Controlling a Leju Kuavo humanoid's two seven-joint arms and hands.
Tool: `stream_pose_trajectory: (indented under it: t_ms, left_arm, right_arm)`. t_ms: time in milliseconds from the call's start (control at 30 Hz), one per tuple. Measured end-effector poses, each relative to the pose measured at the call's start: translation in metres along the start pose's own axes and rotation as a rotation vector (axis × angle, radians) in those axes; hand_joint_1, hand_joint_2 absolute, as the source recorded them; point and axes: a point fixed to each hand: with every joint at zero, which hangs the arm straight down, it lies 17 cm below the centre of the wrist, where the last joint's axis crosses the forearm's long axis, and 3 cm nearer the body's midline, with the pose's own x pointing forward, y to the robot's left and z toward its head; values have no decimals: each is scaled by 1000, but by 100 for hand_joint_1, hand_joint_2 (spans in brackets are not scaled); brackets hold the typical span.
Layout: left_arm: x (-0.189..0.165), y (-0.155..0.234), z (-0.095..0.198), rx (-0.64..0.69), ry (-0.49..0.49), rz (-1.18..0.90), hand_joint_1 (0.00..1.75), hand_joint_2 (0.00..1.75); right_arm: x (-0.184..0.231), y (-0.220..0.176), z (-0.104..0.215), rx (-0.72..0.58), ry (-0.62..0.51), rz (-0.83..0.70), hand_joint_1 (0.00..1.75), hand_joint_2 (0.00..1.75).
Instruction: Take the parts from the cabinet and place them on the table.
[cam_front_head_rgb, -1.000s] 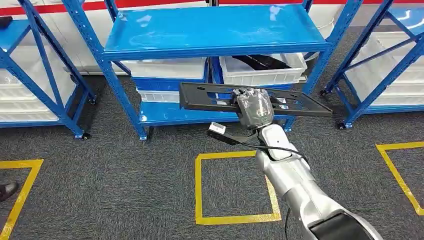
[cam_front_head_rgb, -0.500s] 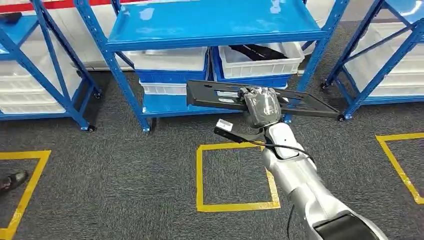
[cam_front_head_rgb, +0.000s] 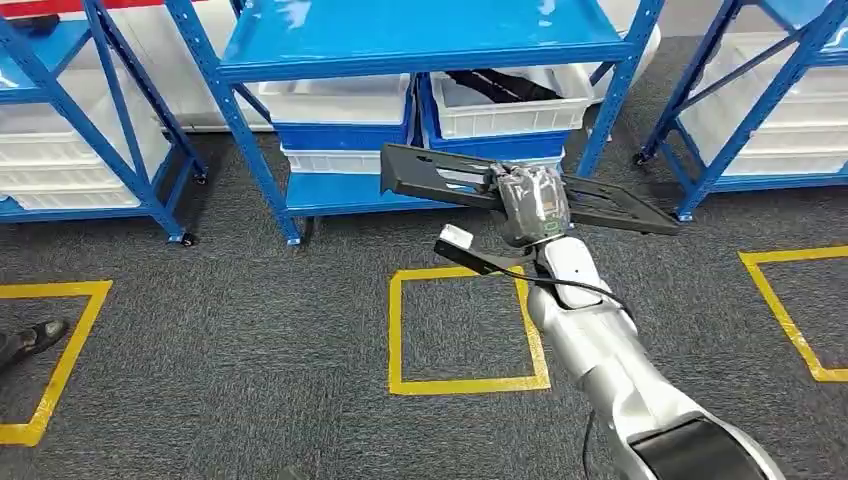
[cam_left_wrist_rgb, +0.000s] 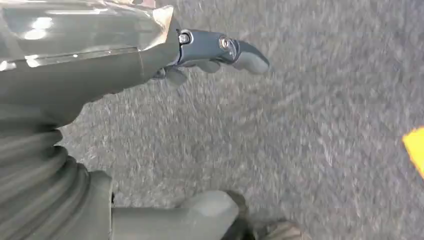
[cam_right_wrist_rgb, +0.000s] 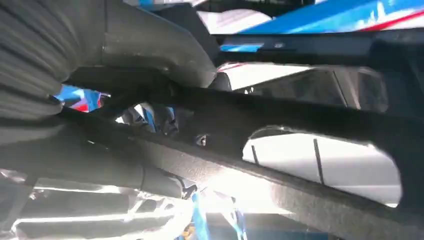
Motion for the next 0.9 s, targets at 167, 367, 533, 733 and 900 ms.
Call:
stream_pose_trajectory:
  t_ms: [167,367,533,733,900]
  left_arm:
    - [2,-5,1,-9,0,5,0,175]
    - [4,-10,3,-16,-1,9,0,175]
    - [1,-11,4,-17,2,7,0,175]
    - [-3,-12,5,-20,12,6,0,175]
    - [3,-8,2,-14,2,5,0,175]
  right_arm:
    - [-14,0,3,5,16,13,175,175]
    - [-24,3,9,12,25,19,175,175]
    - [-23,6,12,17,25,16,175,175]
    - [-23,8,14,19,27,16,175,175]
    - [-26,6,14,14,35,12,175,175]
